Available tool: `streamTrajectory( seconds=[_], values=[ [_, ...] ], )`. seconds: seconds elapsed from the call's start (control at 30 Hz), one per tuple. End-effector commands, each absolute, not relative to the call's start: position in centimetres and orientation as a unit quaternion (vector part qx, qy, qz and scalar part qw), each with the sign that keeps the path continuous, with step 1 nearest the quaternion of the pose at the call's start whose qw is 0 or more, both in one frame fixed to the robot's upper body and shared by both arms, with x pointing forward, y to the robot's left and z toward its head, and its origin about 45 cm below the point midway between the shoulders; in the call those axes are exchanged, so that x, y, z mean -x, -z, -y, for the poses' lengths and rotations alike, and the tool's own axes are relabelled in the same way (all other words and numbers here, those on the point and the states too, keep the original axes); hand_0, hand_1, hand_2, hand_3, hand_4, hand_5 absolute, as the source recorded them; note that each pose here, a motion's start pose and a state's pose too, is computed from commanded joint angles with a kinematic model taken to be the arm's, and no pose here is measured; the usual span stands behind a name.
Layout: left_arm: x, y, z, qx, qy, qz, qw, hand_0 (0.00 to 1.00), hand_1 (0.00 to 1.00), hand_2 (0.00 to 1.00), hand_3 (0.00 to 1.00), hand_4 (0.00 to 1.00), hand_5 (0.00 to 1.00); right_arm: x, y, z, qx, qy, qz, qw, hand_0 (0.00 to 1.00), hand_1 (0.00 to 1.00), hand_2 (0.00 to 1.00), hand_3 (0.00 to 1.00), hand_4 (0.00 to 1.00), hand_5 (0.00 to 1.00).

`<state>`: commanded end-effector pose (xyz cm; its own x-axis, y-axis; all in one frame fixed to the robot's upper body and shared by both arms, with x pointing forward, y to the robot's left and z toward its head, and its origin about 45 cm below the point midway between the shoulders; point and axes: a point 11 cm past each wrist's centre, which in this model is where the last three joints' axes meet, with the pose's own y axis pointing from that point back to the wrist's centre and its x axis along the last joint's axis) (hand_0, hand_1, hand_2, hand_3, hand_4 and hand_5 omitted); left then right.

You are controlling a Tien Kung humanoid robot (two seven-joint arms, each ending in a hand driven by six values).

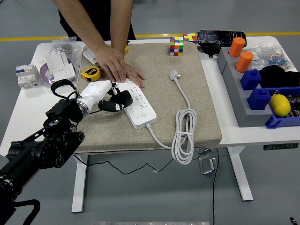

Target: Pick up the plug,place it near the board,insert it into the board,press the button

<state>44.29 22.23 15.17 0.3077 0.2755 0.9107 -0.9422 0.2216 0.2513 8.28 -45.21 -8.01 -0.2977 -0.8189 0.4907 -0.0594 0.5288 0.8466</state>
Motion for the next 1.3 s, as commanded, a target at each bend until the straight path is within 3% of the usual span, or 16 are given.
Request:
streamTrajectory(
  seconds=[0.73,1.3],
  values=[
    [-44.4,-18.4,-22.7,-0.41,-0.459,0.41,0.673,0.53,0.582,0.44,0.331,0.51,0.209,-8.7,8.0,45.0,-0.308,0.377,0.716,0.5,0.939,0.842,0.782,0.795,0.998,0.998],
    [-40.6,-21.7,-28.6,-0.316,-0.585,0.36,0.655,0.533,0.577,0.44,0.341,0.522,0.214,-8.0,8.1,45.1,-0.303,0.381,0.715,0.501,0.939,0.843,0.782,0.795,0.998,0.998]
  ],
)
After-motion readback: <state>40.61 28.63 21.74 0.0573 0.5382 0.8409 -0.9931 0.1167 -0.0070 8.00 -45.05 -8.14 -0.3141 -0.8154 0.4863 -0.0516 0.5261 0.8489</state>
